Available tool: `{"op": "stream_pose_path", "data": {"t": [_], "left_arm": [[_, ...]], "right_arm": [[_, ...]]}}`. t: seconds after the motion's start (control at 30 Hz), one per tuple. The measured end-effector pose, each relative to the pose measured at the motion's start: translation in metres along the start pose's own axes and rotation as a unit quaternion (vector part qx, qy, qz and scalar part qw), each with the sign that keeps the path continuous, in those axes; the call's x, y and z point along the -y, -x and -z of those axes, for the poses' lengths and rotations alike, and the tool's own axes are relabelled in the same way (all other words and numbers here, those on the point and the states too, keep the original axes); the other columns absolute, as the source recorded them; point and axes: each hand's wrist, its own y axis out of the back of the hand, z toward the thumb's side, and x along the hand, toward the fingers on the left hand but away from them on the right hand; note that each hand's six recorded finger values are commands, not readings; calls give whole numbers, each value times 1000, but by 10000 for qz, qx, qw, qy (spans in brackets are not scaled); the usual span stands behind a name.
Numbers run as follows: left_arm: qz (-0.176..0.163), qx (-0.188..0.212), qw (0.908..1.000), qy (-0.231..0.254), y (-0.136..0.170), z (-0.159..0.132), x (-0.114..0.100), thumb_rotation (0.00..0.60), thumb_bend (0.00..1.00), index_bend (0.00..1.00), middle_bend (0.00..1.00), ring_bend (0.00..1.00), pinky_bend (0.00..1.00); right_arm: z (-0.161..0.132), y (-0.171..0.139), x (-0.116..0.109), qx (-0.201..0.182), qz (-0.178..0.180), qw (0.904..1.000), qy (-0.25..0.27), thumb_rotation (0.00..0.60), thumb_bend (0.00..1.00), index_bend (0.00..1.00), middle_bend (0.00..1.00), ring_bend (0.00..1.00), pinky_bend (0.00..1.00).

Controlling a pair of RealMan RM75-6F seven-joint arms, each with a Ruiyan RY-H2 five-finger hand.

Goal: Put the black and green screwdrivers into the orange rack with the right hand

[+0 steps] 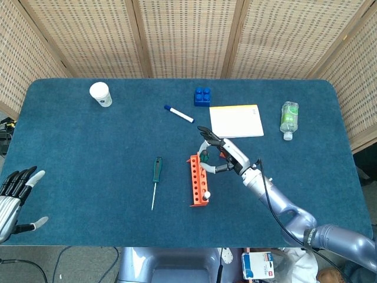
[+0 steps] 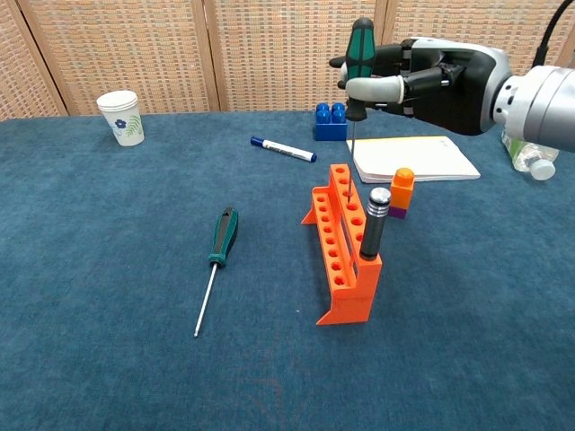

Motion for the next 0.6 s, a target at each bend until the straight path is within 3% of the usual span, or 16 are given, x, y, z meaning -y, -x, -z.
{"op": "stream_pose_path", "data": {"t": [0.6], "left_arm": [[33,12,10000,-21,-1,-1,2,600,0,0,0,0,0]], "right_arm": [[7,-4,-3,81,-20,9999,-56,600,434,669,11,0,0]]}}
